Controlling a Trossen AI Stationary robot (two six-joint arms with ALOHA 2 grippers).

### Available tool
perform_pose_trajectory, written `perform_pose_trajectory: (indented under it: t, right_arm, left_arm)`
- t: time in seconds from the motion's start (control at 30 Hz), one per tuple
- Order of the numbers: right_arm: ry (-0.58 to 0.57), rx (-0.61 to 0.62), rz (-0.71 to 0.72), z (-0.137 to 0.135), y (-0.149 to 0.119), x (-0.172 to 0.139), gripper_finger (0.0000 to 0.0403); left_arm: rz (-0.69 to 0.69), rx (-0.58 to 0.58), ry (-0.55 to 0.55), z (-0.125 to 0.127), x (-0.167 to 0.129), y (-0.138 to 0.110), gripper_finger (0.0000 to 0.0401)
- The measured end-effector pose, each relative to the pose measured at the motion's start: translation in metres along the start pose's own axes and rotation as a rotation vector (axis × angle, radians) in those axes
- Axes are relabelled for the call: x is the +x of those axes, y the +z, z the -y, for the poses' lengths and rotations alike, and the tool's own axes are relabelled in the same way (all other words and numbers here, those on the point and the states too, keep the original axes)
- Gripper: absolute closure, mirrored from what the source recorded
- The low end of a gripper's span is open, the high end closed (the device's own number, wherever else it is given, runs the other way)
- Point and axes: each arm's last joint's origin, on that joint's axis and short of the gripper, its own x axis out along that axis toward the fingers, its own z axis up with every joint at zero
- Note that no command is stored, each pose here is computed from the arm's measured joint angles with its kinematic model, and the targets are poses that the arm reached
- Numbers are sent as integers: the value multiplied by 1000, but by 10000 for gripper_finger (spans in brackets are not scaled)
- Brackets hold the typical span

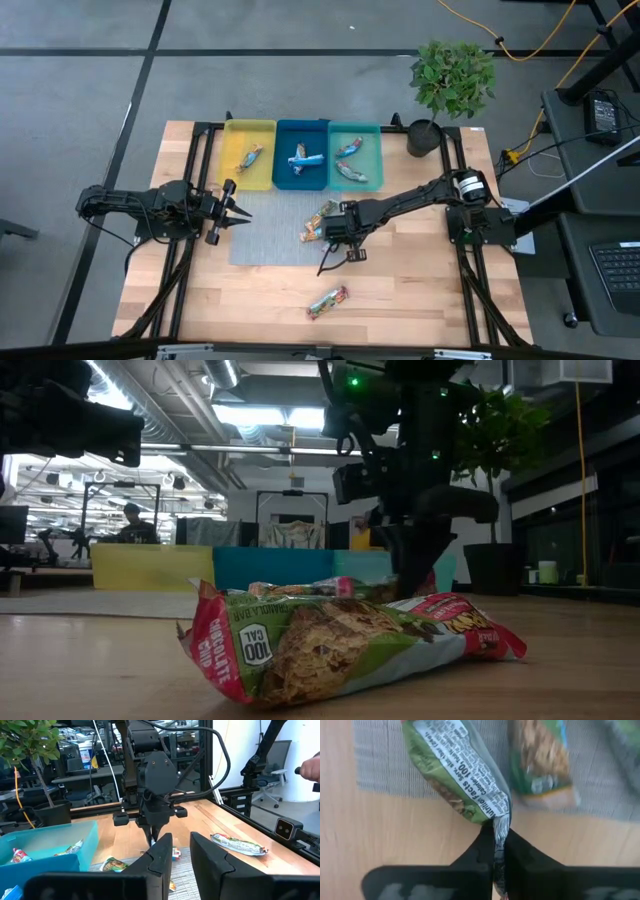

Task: Pick and place Granola Bars by type
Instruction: Put the red granola bar into the light blue bin

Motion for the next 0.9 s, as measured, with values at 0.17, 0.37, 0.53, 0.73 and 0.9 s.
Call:
perform_pose_trajectory:
  t: [0.17, 0.37, 0.53, 0.73, 0.9]
  right_arm:
    - [-1, 47, -88, 0, -11, -9, 371]
    - [-18, 107, -149, -9, -26, -36, 377]
    - [-11, 165, -66, -13, -31, -68, 387]
    - [-39, 246, 61, -11, -41, -106, 371]
    - [-58, 312, 175, -4, -53, -139, 390]
  left_arm:
    - [0, 0, 0, 0, 0, 0, 339]
    - [0, 0, 0, 0, 0, 0, 344]
    - [0, 0, 0, 0, 0, 0, 340]
    - [0, 0, 0, 0, 0, 0, 339]
    - [0, 0, 0, 0, 0, 0, 344]
